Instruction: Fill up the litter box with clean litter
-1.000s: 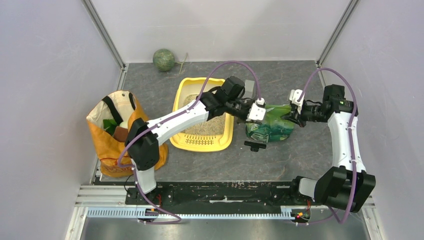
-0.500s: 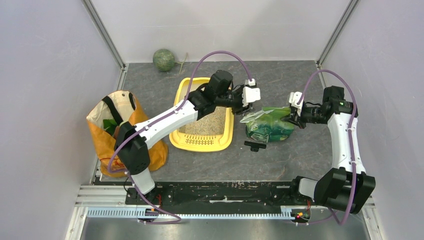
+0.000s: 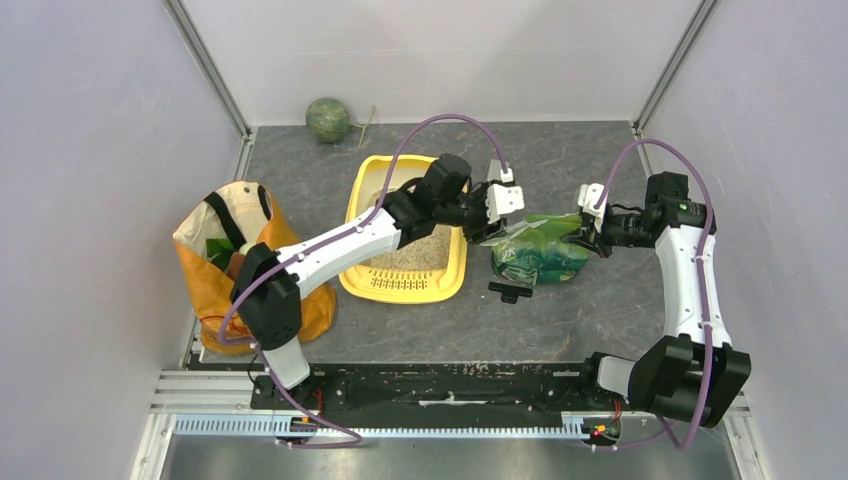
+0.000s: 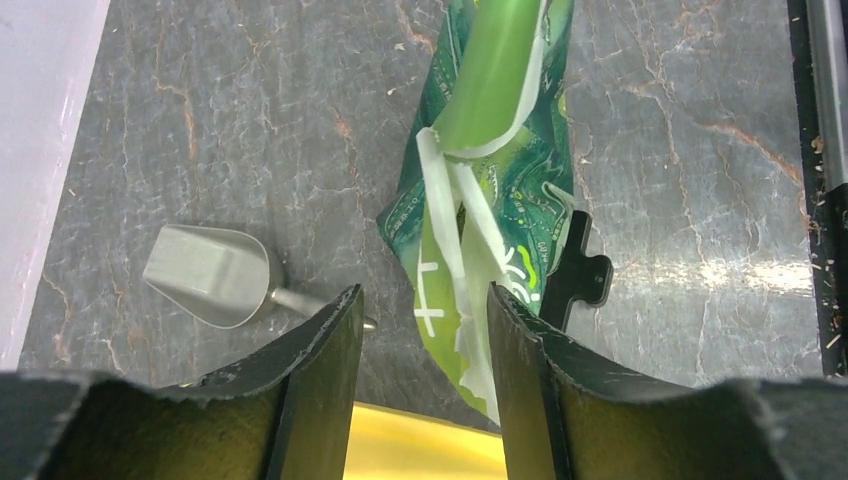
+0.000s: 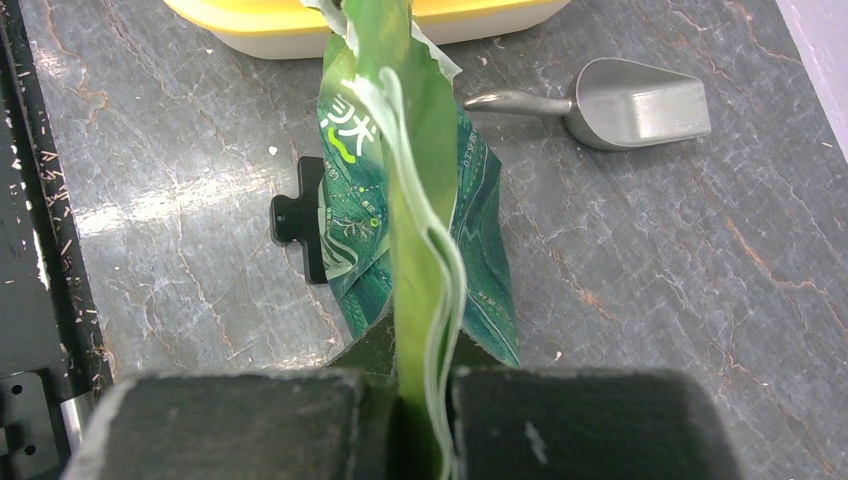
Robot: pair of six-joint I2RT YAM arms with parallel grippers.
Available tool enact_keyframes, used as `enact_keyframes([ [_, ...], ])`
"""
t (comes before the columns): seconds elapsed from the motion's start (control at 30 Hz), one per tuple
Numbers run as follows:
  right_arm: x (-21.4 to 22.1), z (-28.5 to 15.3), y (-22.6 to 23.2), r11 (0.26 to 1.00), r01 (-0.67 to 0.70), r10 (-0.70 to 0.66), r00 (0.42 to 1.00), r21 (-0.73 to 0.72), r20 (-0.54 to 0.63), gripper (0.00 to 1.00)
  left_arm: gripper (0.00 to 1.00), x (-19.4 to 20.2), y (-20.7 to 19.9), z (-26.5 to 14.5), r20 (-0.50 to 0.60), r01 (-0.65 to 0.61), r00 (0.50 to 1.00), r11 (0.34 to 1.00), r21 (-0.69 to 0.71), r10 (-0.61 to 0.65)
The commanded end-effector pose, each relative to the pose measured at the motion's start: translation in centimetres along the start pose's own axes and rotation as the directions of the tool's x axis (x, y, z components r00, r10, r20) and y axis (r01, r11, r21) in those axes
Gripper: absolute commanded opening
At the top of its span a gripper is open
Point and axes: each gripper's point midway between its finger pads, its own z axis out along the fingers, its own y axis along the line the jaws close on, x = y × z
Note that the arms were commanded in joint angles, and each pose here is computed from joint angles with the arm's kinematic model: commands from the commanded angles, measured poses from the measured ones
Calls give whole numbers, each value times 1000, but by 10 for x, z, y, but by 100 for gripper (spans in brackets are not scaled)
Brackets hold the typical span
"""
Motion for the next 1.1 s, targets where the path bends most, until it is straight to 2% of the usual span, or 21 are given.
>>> enact_keyframes([
  [0.0,-11,-1,3,1000,-15,15,999,-18,29,0,56,-8,-4,5,21,23,1000,1000,-14,-23],
  [0.13,-11,-1,3,1000,-19,19,999,-18,29,0,56,-4,-2,9,10,28,1000,999,-42,-28],
  [0.37,-14,-1,2,1000,-3,4,999,-16,37,0,54,11,25,20,-58,29,997,982,-185,-41],
  [0.63,-14,-1,1,1000,-5,6,999,-20,39,0,50,19,23,41,-37,69,997,989,-132,-74],
  [0.7,-14,-1,2,1000,-9,10,999,-24,39,0,44,17,25,47,-16,102,994,989,-108,-104],
  [0.77,-13,0,2,1000,-8,9,999,-24,37,0,23,8,25,51,17,131,991,989,-66,-130],
  [0.8,-12,0,2,1000,-6,7,999,-24,35,0,7,0,26,51,37,148,988,988,-39,-147],
  [0.83,-13,-1,1,1000,-4,4,999,-22,33,0,2,-10,23,50,53,174,983,985,-1,-174],
  [0.93,-19,-4,-7,1000,21,-21,999,-6,33,0,2,-54,11,39,99,234,964,966,115,-245],
  [1.07,-39,-8,-38,999,-1,-4,997,52,81,0,2,-81,9,40,107,277,951,952,134,-291],
])
